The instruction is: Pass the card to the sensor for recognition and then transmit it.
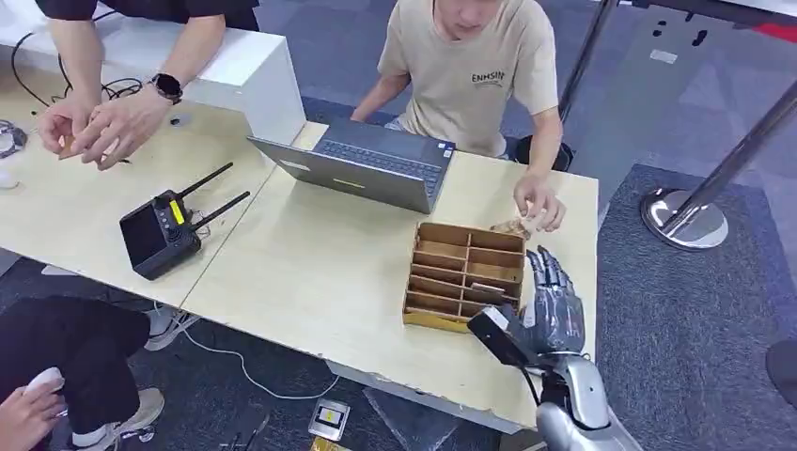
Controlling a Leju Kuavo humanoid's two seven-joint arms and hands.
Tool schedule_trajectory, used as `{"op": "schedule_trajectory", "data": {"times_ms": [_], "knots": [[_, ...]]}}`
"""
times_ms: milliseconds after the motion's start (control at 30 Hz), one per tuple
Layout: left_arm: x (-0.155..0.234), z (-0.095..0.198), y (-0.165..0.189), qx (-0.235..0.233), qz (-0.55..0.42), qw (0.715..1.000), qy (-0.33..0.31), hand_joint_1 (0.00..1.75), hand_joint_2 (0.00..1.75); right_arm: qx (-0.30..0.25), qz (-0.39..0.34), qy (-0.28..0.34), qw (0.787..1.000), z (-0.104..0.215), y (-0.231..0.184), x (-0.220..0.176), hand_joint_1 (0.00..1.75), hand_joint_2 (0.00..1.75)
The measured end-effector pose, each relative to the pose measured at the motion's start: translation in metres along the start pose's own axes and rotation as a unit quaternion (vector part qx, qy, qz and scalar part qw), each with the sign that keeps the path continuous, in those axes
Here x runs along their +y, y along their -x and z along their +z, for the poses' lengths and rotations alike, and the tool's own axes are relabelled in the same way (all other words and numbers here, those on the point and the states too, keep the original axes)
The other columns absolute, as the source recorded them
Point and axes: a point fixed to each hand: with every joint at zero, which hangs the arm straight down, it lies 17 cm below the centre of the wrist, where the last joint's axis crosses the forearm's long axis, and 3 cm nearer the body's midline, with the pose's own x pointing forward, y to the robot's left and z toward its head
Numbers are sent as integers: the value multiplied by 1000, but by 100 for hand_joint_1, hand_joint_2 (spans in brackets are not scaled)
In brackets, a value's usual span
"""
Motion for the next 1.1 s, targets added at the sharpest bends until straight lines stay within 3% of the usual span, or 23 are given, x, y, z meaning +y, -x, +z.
{"op": "schedule_trajectory", "data": {"times_ms": [100,133,167,200,233,333,500,567,600,667,767,1100], "knots": [[0,0,0,0,0,1000,0,0,0,0,-1,3,1000,-2,-1,-2,12,175],[0,0,0,0,-1,1000,0,0,0,0,-1,4,1000,-2,-1,-3,47,175],[0,0,0,0,0,1000,0,0,0,1,-1,5,1000,-3,-1,-3,59,175],[0,0,0,0,0,1000,0,0,0,2,-3,5,1000,-2,0,-3,59,175],[0,0,0,0,0,1000,0,0,0,2,-4,6,1000,-1,0,-2,42,175],[0,0,1,0,1,1000,-1,0,0,3,-9,8,1000,-1,-2,-3,31,175],[1,0,1,1,1,1000,-1,0,0,2,-12,11,1000,3,-10,-5,42,175],[2,0,2,2,1,1000,-2,0,0,0,-12,13,1000,4,-14,-6,80,175],[2,0,2,1,1,1000,-2,0,0,-1,-13,15,1000,4,-17,-8,79,175],[2,0,2,2,1,1000,-3,0,0,-5,-14,19,1000,4,-23,-12,54,175],[2,0,2,2,1,1000,-4,0,0,-10,-18,27,999,3,-31,-19,42,175],[3,0,2,0,3,1000,-6,0,0,-32,-32,50,998,-2,-54,-41,40,175]]}}
